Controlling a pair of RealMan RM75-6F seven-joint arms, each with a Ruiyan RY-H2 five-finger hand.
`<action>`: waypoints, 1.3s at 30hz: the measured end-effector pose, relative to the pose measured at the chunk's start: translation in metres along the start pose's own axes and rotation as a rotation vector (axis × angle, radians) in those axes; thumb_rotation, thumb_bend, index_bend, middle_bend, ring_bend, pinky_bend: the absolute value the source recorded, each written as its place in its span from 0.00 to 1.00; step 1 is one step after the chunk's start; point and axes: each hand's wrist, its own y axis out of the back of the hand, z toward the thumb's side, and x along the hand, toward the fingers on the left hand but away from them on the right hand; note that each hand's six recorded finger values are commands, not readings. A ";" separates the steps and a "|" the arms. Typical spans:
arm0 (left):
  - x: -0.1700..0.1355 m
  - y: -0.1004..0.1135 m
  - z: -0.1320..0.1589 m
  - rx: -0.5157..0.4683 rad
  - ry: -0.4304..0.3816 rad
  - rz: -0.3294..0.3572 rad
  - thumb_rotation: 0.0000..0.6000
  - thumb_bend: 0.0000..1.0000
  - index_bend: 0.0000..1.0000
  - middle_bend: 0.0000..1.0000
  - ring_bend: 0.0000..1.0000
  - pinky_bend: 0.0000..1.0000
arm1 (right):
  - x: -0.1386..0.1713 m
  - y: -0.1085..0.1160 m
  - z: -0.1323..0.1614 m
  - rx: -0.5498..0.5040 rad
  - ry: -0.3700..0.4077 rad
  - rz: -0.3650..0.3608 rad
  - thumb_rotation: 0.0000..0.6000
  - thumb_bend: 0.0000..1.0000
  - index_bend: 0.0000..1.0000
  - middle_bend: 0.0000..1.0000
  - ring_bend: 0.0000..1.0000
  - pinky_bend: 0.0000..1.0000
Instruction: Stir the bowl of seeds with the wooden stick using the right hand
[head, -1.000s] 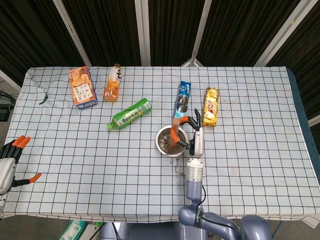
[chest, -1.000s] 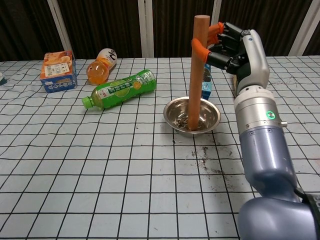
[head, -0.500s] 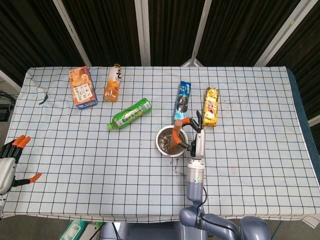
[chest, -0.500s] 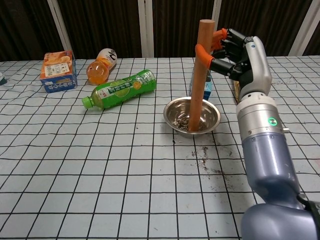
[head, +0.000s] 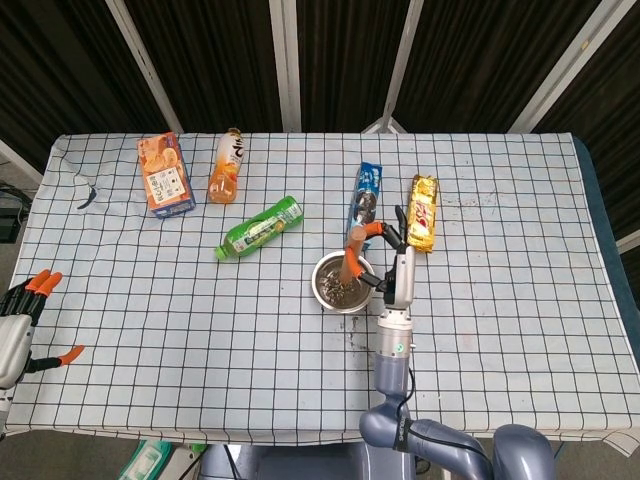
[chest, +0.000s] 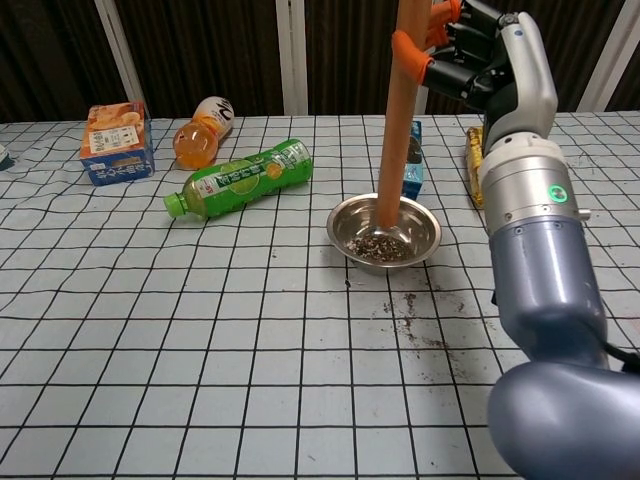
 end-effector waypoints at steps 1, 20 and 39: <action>0.000 0.000 0.000 0.000 0.000 0.000 1.00 0.02 0.00 0.00 0.00 0.00 | 0.001 0.000 -0.002 0.003 -0.008 0.001 1.00 0.70 0.77 0.65 0.51 0.00; 0.000 0.000 -0.001 -0.003 -0.001 -0.003 1.00 0.02 0.00 0.00 0.00 0.00 | 0.020 -0.007 -0.029 0.027 -0.056 0.027 1.00 0.70 0.77 0.65 0.51 0.00; 0.000 0.001 0.000 -0.002 -0.010 0.002 1.00 0.02 0.00 0.00 0.00 0.00 | 0.000 0.008 0.005 0.027 0.053 0.009 1.00 0.70 0.77 0.65 0.51 0.00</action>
